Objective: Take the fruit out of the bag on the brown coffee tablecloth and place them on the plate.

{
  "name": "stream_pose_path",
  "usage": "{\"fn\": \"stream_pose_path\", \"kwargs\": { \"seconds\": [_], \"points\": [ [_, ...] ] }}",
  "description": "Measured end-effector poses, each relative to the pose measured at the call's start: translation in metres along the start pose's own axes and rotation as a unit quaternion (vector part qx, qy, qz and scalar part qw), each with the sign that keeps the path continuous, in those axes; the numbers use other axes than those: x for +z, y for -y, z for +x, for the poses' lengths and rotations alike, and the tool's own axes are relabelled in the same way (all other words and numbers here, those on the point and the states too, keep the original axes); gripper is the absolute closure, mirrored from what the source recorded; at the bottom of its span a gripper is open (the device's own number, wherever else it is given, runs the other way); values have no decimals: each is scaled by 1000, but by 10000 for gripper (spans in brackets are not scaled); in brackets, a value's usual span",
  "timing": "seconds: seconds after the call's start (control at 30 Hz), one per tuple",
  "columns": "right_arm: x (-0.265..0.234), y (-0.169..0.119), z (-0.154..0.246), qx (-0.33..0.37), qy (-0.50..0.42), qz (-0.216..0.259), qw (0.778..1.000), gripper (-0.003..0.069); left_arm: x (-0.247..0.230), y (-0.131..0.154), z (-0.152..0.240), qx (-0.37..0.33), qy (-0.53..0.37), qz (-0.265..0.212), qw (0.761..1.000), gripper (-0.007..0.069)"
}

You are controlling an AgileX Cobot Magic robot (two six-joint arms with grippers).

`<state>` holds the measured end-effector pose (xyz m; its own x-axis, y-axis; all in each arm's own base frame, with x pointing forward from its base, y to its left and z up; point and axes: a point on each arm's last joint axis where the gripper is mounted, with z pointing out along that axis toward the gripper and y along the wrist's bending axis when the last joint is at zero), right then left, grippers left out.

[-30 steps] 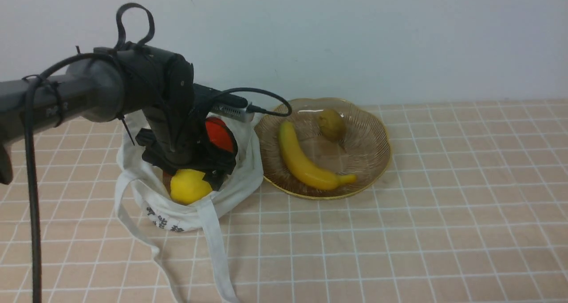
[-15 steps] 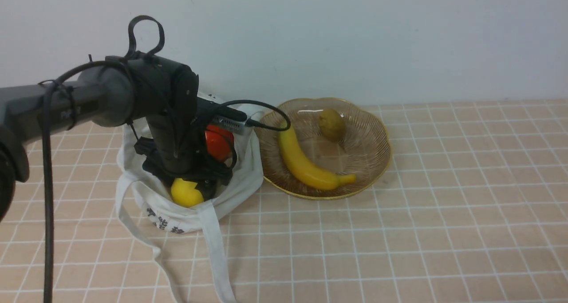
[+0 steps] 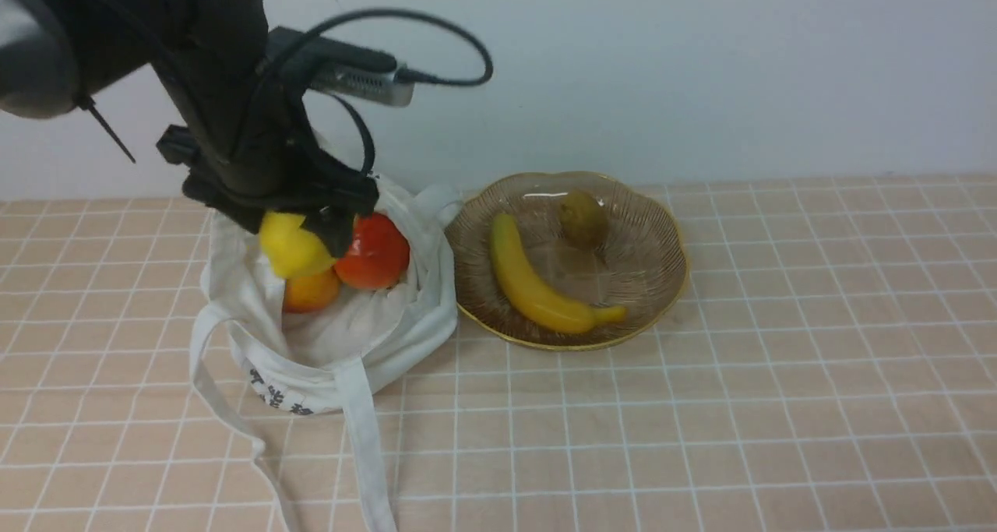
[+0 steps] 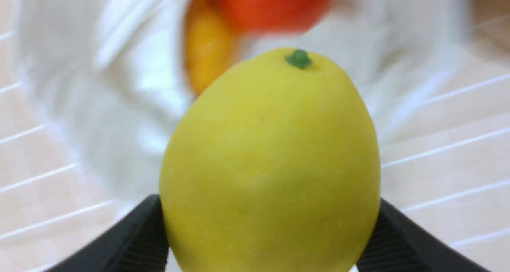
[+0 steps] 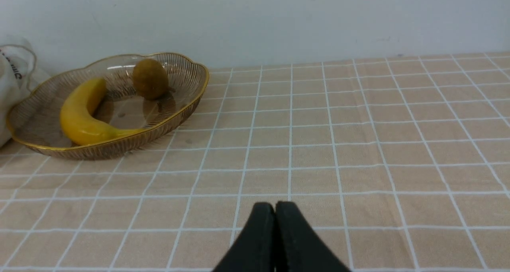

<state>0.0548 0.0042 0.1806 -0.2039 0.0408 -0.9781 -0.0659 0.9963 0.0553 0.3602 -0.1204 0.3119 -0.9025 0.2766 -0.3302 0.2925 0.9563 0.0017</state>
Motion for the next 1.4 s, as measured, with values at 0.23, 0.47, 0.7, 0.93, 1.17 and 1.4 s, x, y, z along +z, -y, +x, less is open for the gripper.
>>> {"fn": "stream_pose_path", "kwargs": {
  "seconds": [0.23, 0.47, 0.7, 0.93, 1.17, 1.4],
  "points": [
    [0, 0, 0, 0, 0, 0, 1000, 673, 44, 63, -27, 7, 76, 126, 989, 84],
    [0, 0, 0, 0, 0, 0, 1000, 673, 101, 95, -43, -26, 135, 165, 977, 84],
    [0, 0, 0, 0, 0, 0, 1000, 673, 114, 99, -49, -48, 163, 172, 970, 59],
    [0, 0, 0, 0, 0, 0, 1000, 673, 114, 99, -50, -52, 169, 174, 969, -55],
    [0, 0, 0, 0, 0, 0, 1000, 673, 114, 100, -49, -51, 160, 176, 970, -51],
    [0, 0, 0, 0, 0, 0, 1000, 673, 79, 94, -34, -12, 99, 169, 981, 220]
  ]
}}
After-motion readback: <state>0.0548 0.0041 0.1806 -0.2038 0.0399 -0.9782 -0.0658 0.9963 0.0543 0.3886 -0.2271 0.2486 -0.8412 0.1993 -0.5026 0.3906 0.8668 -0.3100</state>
